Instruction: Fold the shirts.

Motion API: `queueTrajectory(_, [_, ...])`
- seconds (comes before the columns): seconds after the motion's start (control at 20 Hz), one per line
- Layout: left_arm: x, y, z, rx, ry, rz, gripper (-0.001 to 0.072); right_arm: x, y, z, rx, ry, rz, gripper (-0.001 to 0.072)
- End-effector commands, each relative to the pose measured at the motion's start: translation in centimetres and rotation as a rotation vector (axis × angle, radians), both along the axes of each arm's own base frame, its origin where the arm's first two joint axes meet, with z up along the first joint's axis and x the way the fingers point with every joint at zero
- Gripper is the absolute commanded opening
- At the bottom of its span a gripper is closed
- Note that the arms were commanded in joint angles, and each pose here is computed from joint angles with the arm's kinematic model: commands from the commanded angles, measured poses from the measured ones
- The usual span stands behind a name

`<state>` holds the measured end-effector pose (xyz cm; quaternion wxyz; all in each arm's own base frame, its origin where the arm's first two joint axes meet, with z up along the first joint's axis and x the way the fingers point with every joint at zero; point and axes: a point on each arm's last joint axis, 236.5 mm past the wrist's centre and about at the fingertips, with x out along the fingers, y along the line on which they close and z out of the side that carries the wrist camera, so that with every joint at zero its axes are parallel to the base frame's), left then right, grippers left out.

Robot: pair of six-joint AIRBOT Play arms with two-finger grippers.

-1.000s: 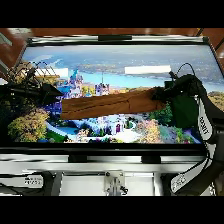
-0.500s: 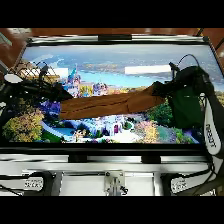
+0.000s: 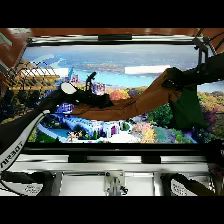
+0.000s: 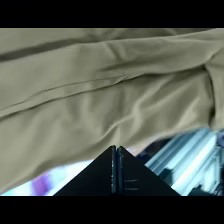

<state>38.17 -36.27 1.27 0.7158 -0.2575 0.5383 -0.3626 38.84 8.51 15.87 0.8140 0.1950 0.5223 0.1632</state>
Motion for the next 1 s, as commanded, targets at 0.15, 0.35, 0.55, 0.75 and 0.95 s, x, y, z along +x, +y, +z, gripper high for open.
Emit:
queueTrajectory(0.15, [-3.9, -10.4, -1.4, -0.179, 0.118, 0.055, 0.0035, -5.1, 0.6, 4.9, 0.001, -0.052, 0.003, 0.0058])
queueTrajectory(0.35, [-6.1, -15.3, -0.4, -0.312, 0.163, -0.031, 0.0034, -5.8, 0.6, 5.1, -0.003, -0.050, 0.011, 0.0058])
queueTrajectory(0.55, [-2.9, -11.2, 0.5, -0.272, 0.093, -0.042, 0.0031, -5.7, 0.6, 5.1, -0.005, -0.052, 0.012, 0.0058])
queueTrajectory(0.75, [0.6, -3.9, 7.9, -0.274, -0.043, -0.016, 0.0031, -5.3, 1.4, 4.3, -0.063, -0.065, 0.066, 0.0058])
queueTrajectory(0.95, [1.0, 3.9, 19.4, -0.250, -0.363, 0.016, 0.0031, -3.6, 6.2, 0.3, -0.065, 0.004, 0.186, 0.0058])
